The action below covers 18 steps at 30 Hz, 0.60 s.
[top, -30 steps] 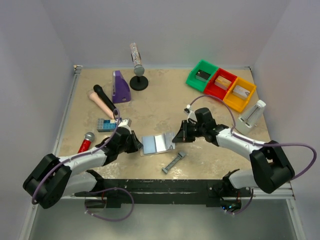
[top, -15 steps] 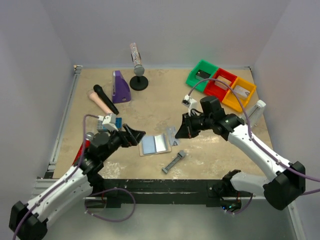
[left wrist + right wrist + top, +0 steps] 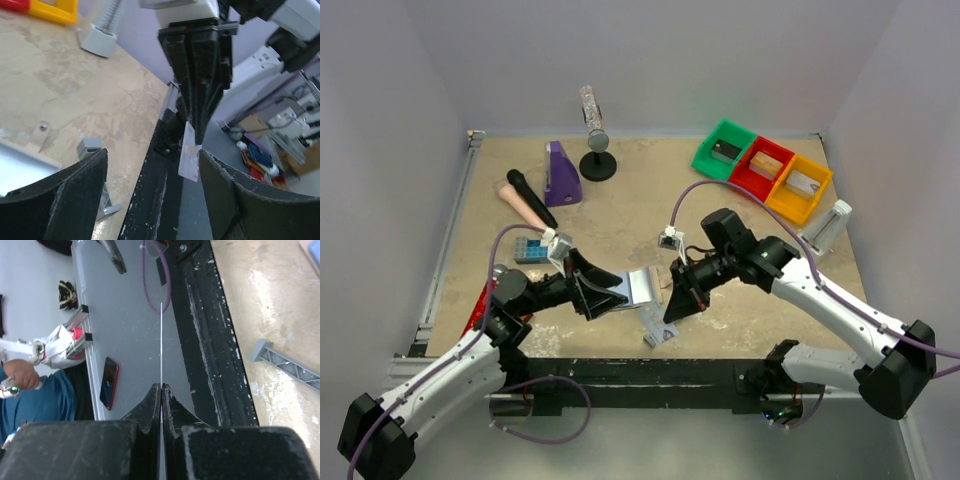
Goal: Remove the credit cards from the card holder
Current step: Place the credit card at the center of the board.
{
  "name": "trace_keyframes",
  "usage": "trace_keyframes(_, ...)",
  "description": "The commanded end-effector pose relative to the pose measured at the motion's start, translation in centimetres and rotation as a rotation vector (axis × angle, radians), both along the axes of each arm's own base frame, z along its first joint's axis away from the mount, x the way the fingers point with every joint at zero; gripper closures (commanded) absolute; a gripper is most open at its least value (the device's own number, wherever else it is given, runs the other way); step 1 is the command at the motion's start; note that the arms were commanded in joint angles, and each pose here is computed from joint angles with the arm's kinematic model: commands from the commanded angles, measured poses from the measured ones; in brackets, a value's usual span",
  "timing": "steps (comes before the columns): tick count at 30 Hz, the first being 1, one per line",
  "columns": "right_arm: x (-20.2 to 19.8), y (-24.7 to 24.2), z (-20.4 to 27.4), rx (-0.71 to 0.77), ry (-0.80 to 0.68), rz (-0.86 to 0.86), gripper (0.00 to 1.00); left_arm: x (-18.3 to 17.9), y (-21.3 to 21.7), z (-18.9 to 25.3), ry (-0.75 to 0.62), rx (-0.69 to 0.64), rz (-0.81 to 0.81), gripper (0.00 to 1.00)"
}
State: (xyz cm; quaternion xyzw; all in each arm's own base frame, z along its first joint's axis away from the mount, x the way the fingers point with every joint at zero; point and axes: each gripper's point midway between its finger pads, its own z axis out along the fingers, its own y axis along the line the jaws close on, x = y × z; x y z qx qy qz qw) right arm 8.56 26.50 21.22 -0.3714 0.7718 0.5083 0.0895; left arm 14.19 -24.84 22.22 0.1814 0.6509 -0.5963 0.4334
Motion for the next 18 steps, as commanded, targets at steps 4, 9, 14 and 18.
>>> trace_keyframes(4,-1.2,0.0,1.1,0.045,-0.013,0.059,1.0,-4.0,-1.4,4.9,-0.151,-0.03,-0.325,0.32)
trace_keyframes(9,-1.4,0.4,1.3,0.044,-0.024,0.066,1.0,-4.2,-1.9,4.1,-0.096,0.004,-0.373,0.36)
trace_keyframes(14,-1.2,0.9,1.0,0.02,-0.017,0.069,1.0,-4.2,-2.6,3.0,-0.043,0.052,-0.41,0.41)
trace_keyframes(18,-1.0,1.2,1.2,0.023,-0.027,0.072,1.0,-4.2,-3.0,2.0,-0.009,0.099,-0.415,0.44)
